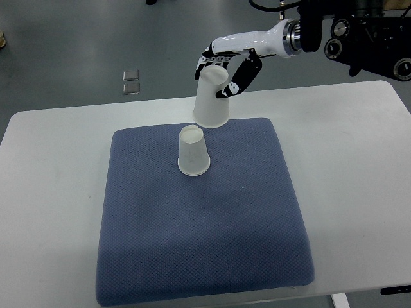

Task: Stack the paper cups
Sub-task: 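Lift the cup and carry it over the cup on the pad, then lower the held cup onto the cup on the pad and open fingers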

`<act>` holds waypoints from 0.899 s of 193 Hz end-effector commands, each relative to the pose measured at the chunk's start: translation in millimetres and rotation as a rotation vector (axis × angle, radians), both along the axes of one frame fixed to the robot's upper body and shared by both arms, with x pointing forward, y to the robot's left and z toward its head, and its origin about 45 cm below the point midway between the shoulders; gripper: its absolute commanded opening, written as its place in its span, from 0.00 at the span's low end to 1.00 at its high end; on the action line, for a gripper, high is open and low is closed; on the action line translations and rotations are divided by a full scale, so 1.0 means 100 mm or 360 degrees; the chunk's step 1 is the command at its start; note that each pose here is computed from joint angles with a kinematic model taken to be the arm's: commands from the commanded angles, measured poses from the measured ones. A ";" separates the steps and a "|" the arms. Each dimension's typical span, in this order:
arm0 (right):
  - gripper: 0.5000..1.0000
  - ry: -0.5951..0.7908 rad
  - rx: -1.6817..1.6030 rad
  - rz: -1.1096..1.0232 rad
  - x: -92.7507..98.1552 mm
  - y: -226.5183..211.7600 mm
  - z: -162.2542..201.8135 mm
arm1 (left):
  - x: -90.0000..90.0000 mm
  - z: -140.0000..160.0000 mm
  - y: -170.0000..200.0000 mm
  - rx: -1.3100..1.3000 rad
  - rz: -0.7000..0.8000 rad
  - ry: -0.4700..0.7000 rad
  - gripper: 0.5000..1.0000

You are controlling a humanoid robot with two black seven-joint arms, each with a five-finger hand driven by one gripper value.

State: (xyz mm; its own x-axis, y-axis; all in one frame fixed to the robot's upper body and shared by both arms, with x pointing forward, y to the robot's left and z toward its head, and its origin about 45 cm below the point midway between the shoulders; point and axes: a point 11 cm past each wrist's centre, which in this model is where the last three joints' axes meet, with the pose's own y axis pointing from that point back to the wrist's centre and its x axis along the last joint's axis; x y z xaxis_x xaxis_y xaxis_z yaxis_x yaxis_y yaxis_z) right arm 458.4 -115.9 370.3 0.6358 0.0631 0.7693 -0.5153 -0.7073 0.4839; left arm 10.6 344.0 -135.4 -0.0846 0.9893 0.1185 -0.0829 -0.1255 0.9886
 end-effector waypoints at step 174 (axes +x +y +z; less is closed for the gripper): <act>0.34 0.0070 -0.0058 0.0064 -0.04 0.46 -0.23 | -0.03 0.00 0.01 0.0003 0.0002 0.0007 1.00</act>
